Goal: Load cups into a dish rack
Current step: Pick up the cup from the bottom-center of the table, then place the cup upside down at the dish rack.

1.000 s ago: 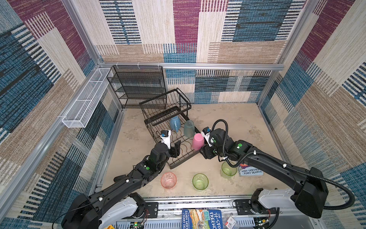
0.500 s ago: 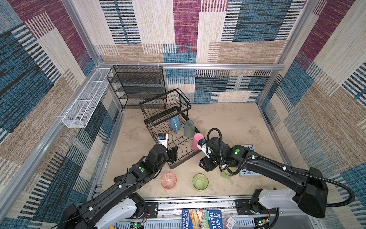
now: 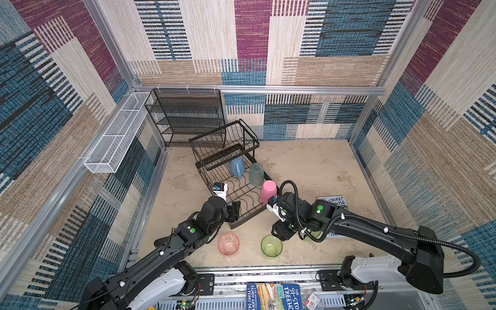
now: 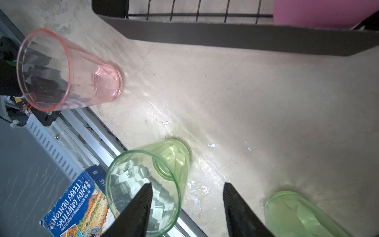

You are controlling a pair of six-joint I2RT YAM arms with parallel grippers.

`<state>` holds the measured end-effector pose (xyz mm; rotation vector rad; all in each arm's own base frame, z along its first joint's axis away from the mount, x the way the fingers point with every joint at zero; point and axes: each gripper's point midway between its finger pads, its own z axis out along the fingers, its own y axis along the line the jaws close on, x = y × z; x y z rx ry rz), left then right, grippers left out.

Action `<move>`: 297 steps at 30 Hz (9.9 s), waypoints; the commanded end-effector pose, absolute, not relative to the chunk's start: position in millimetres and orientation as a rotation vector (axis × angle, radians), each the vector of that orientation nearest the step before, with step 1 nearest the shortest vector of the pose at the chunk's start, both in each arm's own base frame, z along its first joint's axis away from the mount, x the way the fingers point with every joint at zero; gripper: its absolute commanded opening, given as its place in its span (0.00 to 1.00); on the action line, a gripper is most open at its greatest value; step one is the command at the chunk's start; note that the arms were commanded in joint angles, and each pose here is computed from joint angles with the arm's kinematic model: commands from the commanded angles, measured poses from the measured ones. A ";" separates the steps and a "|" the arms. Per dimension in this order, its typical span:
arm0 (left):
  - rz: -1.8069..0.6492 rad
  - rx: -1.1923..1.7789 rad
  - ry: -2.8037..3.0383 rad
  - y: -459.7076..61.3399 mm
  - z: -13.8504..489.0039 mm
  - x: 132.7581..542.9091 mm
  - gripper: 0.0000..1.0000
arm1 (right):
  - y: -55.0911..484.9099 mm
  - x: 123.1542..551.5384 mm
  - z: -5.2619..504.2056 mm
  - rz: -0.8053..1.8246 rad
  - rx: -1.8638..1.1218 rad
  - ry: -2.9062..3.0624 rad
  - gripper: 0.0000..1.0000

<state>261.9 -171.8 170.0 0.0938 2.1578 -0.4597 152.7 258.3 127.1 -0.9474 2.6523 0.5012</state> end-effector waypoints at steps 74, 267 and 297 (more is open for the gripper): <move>-1.062 -0.723 2.234 -182.5 218.6 227.5 0.80 | 310.0 230.7 279.4 0.411 -0.628 1.804 0.00; -0.168 -0.040 1.694 -235.3 124.5 358.5 0.47 | 191.2 328.4 243.0 0.527 -0.221 1.869 0.54; -0.202 -0.024 1.703 -236.8 108.5 353.6 0.76 | 190.7 320.3 235.0 0.543 -0.234 1.914 0.55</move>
